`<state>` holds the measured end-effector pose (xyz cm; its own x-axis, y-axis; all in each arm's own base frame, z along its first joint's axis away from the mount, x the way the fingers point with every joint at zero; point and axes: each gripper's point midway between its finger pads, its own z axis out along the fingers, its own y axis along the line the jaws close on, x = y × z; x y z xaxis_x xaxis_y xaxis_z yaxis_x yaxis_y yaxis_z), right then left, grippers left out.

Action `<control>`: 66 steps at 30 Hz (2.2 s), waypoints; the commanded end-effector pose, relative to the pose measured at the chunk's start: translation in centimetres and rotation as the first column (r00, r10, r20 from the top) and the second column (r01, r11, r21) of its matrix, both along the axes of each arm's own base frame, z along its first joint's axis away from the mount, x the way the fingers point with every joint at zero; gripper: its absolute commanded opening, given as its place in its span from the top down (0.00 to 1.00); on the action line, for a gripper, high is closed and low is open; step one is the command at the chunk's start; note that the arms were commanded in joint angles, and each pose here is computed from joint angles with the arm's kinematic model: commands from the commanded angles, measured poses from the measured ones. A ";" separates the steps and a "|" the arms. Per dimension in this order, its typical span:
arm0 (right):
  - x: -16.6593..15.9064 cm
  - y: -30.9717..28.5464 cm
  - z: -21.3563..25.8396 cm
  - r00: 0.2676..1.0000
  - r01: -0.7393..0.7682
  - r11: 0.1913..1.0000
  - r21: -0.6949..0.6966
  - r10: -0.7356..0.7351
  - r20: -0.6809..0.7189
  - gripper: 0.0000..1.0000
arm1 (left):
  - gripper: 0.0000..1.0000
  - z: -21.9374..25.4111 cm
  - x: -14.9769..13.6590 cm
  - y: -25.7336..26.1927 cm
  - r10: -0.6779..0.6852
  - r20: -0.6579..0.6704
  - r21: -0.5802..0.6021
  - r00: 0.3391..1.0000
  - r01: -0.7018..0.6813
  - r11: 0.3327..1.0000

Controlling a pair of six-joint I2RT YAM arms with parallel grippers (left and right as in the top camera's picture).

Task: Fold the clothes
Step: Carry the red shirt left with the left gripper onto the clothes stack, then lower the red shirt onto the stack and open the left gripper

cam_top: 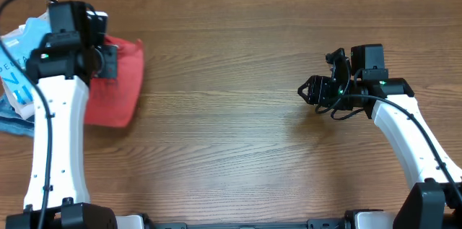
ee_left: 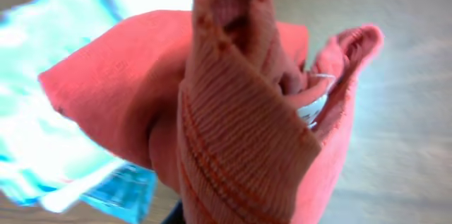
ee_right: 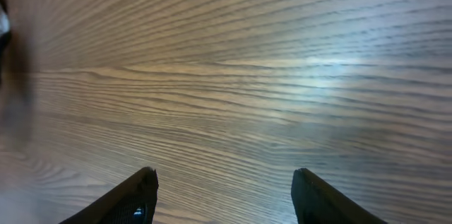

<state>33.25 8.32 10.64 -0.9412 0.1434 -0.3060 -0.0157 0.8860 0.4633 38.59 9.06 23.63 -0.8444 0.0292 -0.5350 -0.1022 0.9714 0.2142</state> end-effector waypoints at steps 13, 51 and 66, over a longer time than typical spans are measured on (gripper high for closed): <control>-0.1 -1.0 0.3 1.000 0.007 0.998 -0.062 -0.007 0.012 0.35 | 0.96 4.6 5.4 11.4 0.122 0.304 -0.039 0.945 -0.115 0.993; -0.6 -1.3 0.0 1.000 0.011 0.997 -0.078 -0.012 -0.011 0.34 | 0.00 -1.9 2.9 19.3 0.458 0.167 -0.346 0.873 -0.383 0.857; -0.9 -1.4 -0.2 1.000 -0.002 0.996 -0.094 0.001 -0.019 0.34 | 0.00 6.2 0.9 13.0 0.421 0.272 -0.417 0.865 -0.288 0.862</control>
